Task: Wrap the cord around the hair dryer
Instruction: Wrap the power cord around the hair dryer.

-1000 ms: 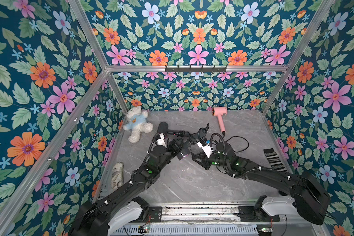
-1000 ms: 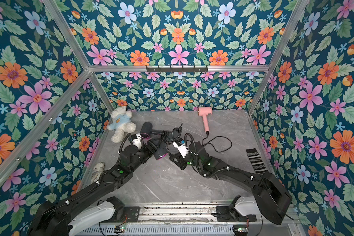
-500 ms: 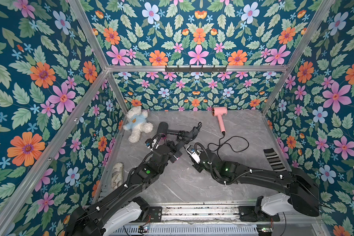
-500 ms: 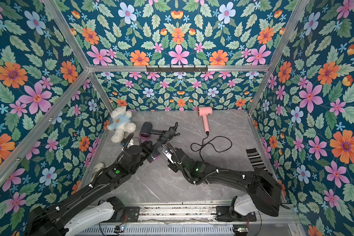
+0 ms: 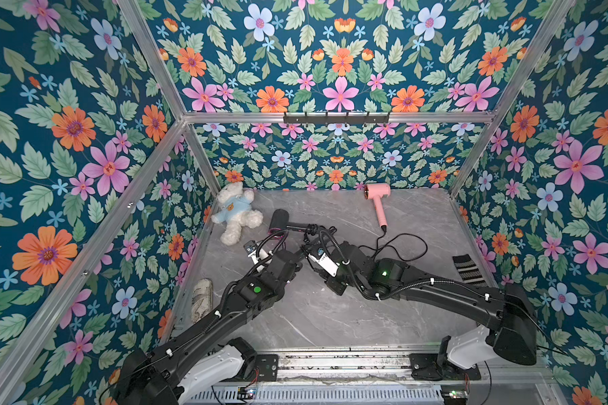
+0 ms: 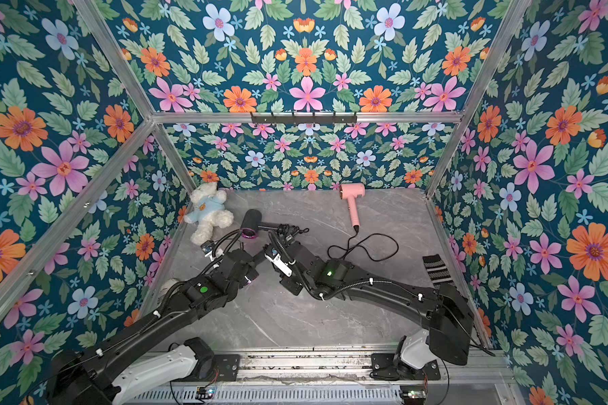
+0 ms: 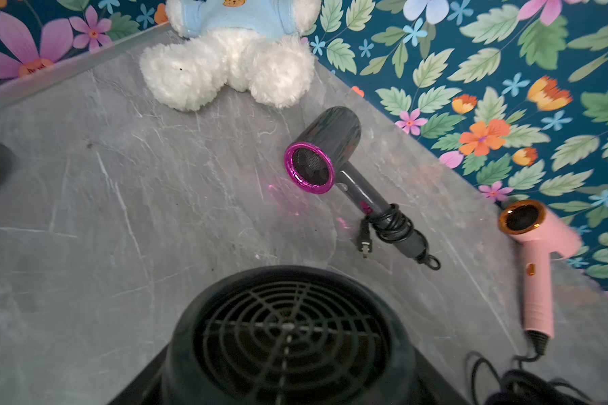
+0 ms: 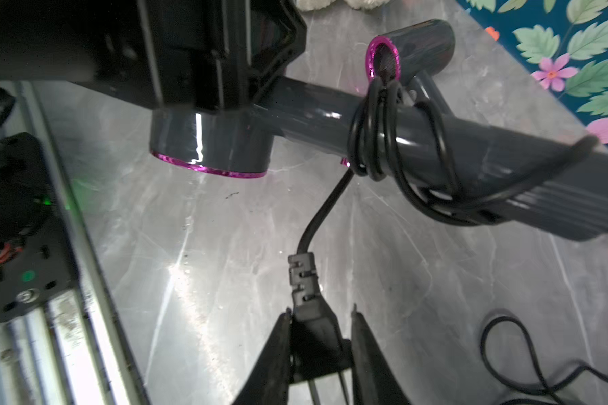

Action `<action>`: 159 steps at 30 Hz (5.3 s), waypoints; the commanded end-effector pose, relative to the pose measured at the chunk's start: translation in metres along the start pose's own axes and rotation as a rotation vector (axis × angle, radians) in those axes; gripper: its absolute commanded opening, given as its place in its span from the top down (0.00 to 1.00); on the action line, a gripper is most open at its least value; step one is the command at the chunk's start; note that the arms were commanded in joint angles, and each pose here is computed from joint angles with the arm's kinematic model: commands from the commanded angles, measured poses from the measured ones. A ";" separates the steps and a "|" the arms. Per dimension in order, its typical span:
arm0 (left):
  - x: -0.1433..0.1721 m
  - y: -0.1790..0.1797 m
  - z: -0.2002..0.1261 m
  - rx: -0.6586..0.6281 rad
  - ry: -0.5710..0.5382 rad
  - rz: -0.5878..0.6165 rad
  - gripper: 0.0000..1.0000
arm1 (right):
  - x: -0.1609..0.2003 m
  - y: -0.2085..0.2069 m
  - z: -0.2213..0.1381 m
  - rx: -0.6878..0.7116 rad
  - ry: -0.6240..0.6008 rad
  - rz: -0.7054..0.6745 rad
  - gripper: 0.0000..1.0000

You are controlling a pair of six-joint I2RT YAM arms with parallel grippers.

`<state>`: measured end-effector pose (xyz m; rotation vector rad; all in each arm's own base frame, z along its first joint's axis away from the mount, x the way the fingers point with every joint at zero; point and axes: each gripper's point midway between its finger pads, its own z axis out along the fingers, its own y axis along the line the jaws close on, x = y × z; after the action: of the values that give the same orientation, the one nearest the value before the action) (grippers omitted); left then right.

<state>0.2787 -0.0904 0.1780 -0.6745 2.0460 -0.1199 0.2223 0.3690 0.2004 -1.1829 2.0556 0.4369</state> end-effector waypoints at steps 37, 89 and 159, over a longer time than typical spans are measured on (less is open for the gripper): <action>0.048 -0.074 0.004 0.333 0.311 0.560 1.00 | 0.065 -0.110 -0.053 -0.210 -0.048 0.467 0.74; 0.001 -0.180 -0.114 0.890 0.548 0.599 1.00 | 0.004 -0.090 -0.090 -0.974 -0.538 0.151 0.19; -0.057 -0.054 -0.003 0.386 0.028 -0.459 1.00 | 0.074 -0.059 0.022 -0.257 -0.241 0.546 1.00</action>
<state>0.3024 -0.1407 0.2043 -0.6482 2.0742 -0.7709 0.2655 0.3172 0.1783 -0.6491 1.9374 1.1811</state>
